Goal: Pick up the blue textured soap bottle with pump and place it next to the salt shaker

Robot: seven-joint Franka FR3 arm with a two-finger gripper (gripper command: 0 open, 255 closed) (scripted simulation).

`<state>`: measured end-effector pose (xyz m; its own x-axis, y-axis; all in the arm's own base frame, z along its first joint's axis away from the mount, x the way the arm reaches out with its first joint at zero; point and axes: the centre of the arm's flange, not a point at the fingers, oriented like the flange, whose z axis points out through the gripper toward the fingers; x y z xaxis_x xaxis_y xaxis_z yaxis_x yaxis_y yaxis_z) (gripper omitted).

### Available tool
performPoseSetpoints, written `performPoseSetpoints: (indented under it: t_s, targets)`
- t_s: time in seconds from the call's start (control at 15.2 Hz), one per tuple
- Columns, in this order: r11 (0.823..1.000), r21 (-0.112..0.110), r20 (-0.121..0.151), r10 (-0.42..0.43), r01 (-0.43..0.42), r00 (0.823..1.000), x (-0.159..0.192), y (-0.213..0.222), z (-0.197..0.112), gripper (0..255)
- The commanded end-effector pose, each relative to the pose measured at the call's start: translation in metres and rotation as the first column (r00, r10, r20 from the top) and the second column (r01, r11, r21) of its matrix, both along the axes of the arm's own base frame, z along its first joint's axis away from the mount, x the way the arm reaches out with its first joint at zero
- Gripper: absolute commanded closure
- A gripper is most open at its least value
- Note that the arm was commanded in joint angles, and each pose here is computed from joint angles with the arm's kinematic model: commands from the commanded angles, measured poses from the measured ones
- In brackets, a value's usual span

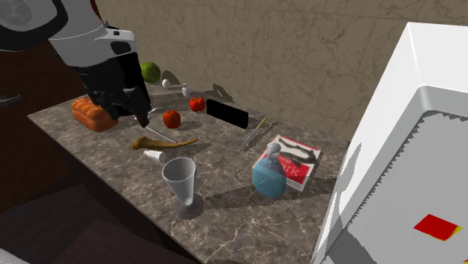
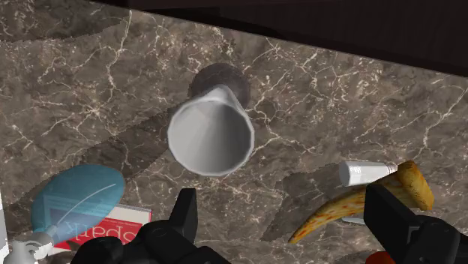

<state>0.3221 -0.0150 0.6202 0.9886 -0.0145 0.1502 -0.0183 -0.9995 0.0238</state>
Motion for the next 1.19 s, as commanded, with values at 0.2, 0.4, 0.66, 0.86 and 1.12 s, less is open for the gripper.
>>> performPoseSetpoints:
  t_s: [0.2,0.4,0.66,0.86,1.12]
  targets:
    - [1.0,-0.003,0.012,0.02,-0.02,1.0,0.013,-0.033,-0.016,0]
    - [0.999,-0.006,0.024,0.039,-0.039,0.999,0.028,-0.066,-0.032,0]
    - [0.998,-0.01,0.039,0.066,-0.065,0.997,0.048,-0.109,-0.053,0]
    - [0.996,-0.013,0.051,0.085,-0.085,0.995,0.064,-0.141,-0.068,0]
    - [0.994,-0.018,0.066,0.111,-0.11,0.992,0.087,-0.184,-0.088,0]
